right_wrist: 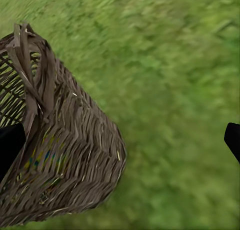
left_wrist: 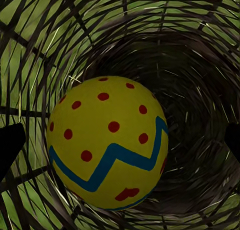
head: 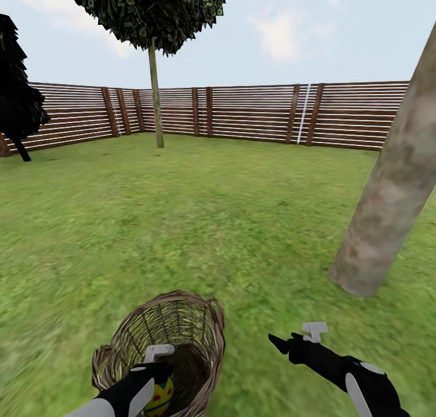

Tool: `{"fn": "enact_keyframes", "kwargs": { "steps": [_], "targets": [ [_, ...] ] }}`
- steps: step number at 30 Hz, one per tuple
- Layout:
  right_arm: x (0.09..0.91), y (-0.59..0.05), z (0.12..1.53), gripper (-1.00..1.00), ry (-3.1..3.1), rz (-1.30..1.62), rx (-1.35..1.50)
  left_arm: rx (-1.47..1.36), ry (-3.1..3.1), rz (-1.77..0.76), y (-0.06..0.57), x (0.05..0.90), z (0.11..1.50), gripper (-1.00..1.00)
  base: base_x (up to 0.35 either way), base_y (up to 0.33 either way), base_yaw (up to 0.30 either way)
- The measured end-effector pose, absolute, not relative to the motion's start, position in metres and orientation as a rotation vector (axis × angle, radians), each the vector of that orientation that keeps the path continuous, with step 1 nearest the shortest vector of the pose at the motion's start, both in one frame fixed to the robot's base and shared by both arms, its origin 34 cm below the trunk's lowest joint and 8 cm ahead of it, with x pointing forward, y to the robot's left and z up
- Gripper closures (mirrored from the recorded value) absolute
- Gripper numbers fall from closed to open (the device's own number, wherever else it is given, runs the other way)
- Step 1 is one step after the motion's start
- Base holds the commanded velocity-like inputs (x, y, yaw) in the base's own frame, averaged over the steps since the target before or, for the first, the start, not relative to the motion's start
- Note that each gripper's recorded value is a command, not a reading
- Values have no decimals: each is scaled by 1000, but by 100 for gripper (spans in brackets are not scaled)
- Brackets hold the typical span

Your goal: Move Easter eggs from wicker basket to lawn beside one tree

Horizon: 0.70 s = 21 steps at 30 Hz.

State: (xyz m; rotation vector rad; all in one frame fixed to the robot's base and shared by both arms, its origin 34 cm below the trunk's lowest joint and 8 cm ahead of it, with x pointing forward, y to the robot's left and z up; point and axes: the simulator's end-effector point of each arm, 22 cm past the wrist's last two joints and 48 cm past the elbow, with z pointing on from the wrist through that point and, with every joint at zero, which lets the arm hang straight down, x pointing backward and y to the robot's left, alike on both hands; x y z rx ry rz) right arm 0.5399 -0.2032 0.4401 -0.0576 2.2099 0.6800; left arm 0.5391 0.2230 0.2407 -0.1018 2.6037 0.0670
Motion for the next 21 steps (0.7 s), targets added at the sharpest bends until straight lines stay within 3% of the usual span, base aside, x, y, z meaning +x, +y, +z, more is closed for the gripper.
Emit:
{"fn": "enact_keyframes", "kwargs": {
  "steps": [21],
  "targets": [
    [540, -206, 440, -100, 2209, 677, -52, -100, 2604, 66, 222, 539, 241, -100, -6, 28, 0]
  ]
}}
